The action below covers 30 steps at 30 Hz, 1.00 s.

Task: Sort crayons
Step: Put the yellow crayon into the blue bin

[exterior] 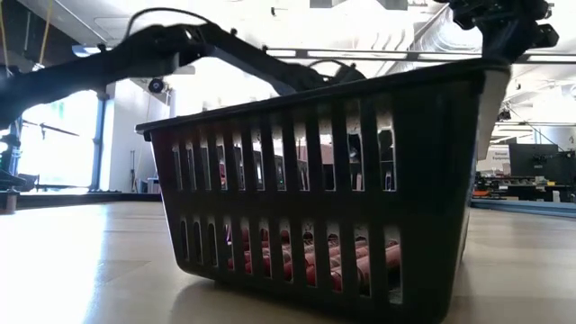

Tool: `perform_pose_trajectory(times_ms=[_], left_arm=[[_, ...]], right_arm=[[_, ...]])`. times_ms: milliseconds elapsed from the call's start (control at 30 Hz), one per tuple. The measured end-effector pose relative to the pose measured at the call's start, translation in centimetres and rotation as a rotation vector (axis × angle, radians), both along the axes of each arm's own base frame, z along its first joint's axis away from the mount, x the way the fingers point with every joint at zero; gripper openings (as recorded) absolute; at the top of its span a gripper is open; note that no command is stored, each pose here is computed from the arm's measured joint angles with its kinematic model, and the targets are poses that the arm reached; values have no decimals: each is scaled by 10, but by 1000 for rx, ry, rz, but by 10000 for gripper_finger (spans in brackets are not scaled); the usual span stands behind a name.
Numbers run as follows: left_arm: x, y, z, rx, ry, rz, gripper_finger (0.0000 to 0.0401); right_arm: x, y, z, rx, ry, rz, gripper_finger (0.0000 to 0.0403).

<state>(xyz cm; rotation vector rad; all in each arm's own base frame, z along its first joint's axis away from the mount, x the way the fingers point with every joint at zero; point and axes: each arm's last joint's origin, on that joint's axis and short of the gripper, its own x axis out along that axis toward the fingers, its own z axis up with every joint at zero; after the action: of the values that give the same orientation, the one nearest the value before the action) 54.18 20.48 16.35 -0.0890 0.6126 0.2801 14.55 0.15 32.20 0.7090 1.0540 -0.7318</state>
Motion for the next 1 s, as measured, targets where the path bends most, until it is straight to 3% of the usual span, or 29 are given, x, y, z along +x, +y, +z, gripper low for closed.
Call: perform_pose_trajectory(times_ms=[133, 400, 767, 900, 1000], left_arm=[[4, -1, -16, -4, 6, -4, 101], [4, -1, -16, 4, 17, 59, 101], [4, -1, -16, 99, 48, -62, 101], [3, -1, -17, 71, 58, -48, 101], [0, -4, -18, -23, 76, -59, 101]], right_arm=[[-4, 0, -1, -1, 44, 0, 67], [-7, 0, -2, 12, 76, 16, 67], [-7, 0, -2, 8, 82, 26, 67], [-7, -1, -2, -19, 80, 15, 67], [-7, -4, -1, -97, 77, 0, 67]])
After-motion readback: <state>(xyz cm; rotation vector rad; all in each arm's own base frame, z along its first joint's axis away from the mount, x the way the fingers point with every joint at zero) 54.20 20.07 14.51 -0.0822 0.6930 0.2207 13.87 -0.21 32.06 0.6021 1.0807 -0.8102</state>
